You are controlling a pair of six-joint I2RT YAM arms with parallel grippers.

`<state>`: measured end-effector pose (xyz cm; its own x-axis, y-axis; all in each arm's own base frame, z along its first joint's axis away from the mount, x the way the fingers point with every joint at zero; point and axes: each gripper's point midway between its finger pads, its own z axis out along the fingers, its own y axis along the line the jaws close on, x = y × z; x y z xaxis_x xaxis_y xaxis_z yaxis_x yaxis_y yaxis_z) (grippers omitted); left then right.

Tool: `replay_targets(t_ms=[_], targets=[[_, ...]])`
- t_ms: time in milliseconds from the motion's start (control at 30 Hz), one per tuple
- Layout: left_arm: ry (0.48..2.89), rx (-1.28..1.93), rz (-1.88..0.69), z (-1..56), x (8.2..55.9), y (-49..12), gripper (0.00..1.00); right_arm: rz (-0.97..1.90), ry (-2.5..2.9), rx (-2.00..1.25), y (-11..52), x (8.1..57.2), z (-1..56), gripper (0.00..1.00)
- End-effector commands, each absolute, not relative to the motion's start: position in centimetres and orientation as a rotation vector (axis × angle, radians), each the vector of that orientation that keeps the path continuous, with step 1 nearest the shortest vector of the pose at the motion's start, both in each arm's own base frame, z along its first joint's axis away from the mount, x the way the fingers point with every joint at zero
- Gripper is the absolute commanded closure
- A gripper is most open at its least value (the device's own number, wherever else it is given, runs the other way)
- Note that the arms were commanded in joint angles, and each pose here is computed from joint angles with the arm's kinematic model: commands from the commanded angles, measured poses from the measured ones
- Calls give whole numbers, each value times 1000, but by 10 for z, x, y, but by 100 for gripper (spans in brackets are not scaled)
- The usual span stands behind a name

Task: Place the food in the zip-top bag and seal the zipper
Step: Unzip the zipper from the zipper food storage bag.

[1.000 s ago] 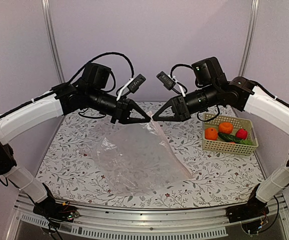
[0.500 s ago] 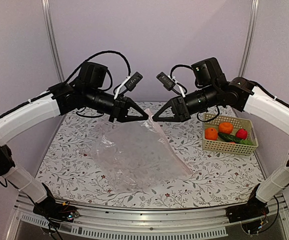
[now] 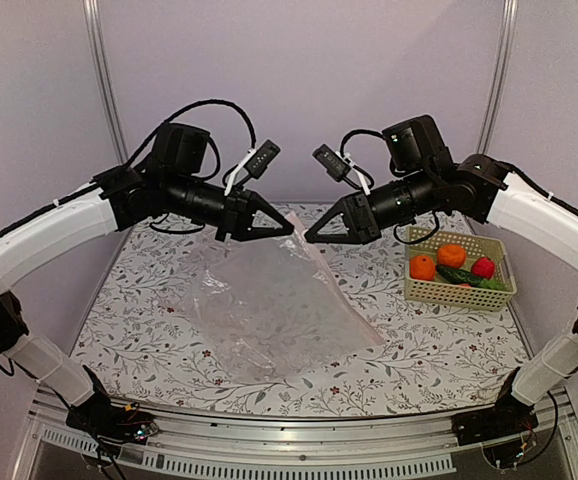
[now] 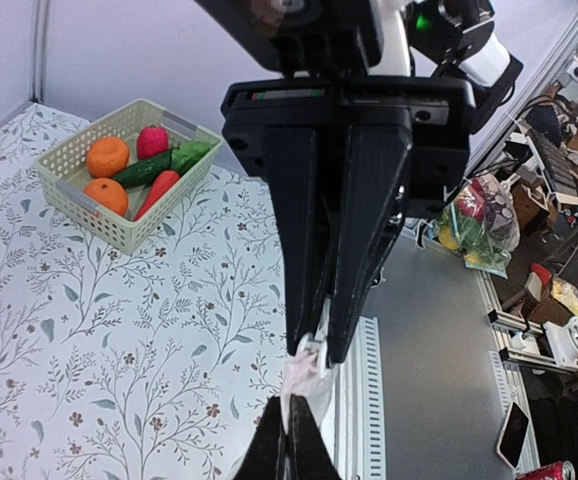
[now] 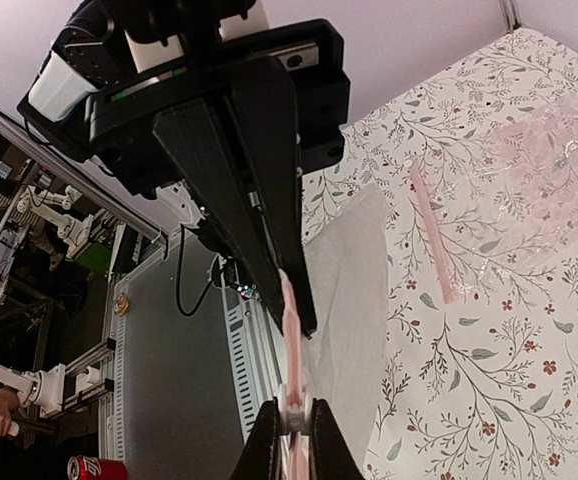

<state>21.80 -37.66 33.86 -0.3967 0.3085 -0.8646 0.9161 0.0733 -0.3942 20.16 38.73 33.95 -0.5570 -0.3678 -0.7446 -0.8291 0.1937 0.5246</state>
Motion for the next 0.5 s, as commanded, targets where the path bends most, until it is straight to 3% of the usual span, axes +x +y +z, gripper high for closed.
replay_targets(t_ms=[0, 467], targets=[[1742, 1138, -1268, 353, 235, -362, 100, 1333, 2089, -1132, 388, 198, 319, 100], [1762, 1041, -1210, 357, 256, -347, 100, 1330, 2097, -1134, 388, 198, 317, 100]])
